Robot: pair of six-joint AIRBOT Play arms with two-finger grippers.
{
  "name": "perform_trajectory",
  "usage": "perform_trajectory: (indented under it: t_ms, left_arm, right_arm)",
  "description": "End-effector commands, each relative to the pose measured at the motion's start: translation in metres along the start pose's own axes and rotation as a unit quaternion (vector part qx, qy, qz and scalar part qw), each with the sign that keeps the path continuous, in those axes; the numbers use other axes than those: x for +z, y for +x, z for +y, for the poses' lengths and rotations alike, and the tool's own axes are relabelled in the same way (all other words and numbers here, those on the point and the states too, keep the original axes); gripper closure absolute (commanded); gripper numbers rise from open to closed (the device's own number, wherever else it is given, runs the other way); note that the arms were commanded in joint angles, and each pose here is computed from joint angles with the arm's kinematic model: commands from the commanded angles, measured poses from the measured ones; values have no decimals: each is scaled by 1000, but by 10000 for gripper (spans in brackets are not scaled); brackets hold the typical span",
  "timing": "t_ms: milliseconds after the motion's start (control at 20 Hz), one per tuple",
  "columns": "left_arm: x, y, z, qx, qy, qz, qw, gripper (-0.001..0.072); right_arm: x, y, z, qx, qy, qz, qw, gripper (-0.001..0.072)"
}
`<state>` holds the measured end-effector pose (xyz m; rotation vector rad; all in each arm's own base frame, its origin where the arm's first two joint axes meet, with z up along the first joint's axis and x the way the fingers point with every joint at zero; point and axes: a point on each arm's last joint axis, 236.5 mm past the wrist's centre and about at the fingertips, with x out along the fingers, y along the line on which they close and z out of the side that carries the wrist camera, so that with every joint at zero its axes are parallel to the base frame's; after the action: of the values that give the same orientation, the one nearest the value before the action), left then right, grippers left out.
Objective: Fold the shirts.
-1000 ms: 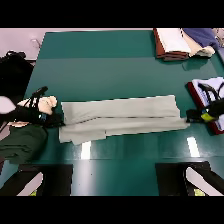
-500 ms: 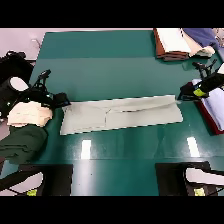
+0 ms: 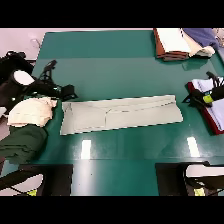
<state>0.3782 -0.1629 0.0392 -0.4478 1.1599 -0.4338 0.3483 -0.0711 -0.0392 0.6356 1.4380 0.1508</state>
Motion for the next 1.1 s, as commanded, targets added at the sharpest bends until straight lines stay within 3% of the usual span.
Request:
perform_trajectory:
  t_ms: [0,250,300,400,450,750,1050]
  left_arm:
    - [-13,30,-43,-26,11,10,1000,683]
    - [-30,92,-85,-43,20,35,998,684]
    - [-32,104,-94,-47,28,46,997,684]
    - [-35,128,-113,-55,43,62,996,683]
    - [-37,140,-121,-58,51,70,995,683]
    - [-49,191,-155,-73,76,99,990,683]
    - [-56,209,-151,-68,65,110,990,683]
  right_arm:
    - [-13,32,-7,82,36,30,996,223]
    - [-23,73,16,121,27,72,990,229]
    - [-25,76,21,121,14,77,990,282]
    - [-24,71,33,121,-19,76,990,587]
    - [-21,63,42,120,-44,68,989,697]
    - [1,-32,137,96,-170,-32,980,696]
    - [-24,-93,260,105,-284,-100,948,696]
